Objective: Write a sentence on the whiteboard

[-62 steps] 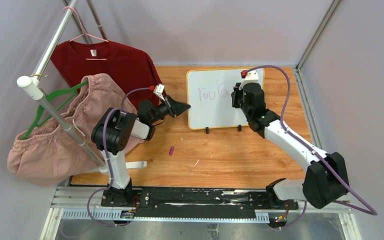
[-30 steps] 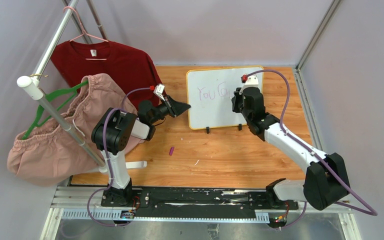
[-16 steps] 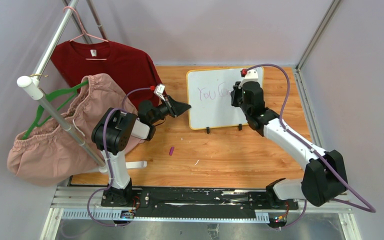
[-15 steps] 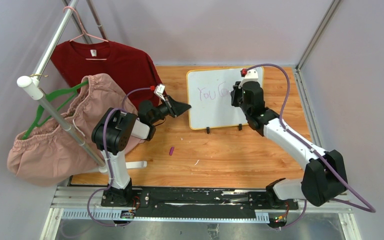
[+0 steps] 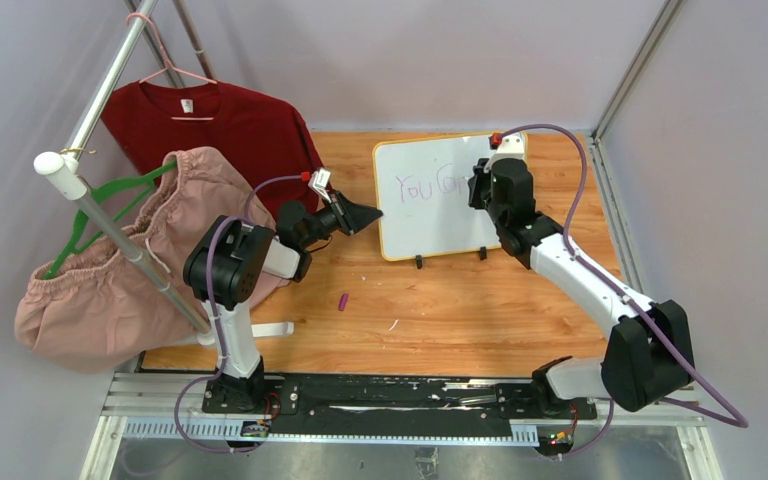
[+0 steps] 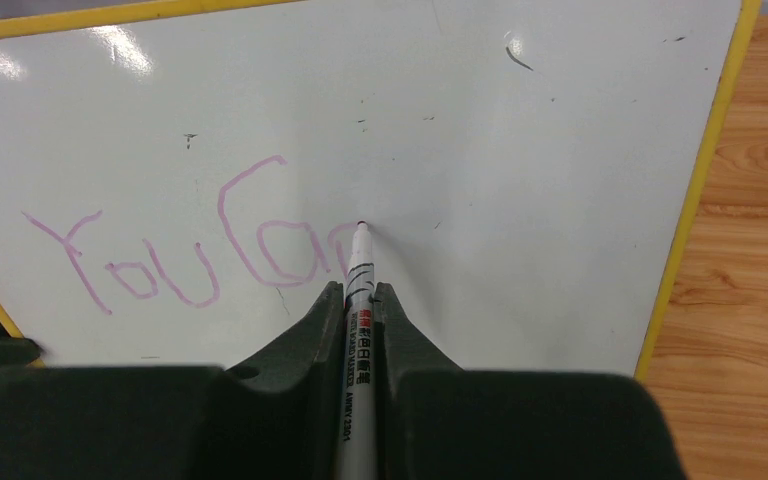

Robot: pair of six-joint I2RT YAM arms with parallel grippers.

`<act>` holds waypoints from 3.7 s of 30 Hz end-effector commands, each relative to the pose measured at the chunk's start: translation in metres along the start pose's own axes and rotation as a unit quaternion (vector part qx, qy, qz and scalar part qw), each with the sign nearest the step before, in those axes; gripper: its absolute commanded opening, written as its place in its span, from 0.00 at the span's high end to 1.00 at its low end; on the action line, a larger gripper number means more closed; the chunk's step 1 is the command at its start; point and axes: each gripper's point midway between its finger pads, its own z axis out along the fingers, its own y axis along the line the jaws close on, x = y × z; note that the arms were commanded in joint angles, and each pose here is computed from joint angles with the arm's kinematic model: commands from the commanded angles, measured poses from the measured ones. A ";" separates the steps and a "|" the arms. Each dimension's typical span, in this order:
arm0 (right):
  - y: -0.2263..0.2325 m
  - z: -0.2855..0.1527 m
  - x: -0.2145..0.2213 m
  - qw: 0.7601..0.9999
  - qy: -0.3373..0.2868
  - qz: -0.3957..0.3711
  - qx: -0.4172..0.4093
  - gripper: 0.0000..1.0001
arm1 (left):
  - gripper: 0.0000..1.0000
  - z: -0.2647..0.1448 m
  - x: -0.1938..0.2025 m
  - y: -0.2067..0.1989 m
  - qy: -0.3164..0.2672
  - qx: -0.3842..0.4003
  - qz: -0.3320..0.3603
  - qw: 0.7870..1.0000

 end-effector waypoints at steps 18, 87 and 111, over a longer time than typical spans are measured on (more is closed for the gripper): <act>-0.021 -0.011 0.023 0.999 0.020 0.007 0.026 1.00 | 0.80 0.000 -0.006 -0.018 -0.009 0.027 0.027 0.999; -0.046 -0.001 -0.056 0.993 -0.076 0.075 0.053 1.00 | 1.00 0.001 0.001 -0.014 0.001 0.023 0.028 0.999; -0.051 0.005 -0.023 0.994 -0.040 0.084 0.056 1.00 | 1.00 0.002 0.001 -0.015 0.001 0.023 0.029 0.999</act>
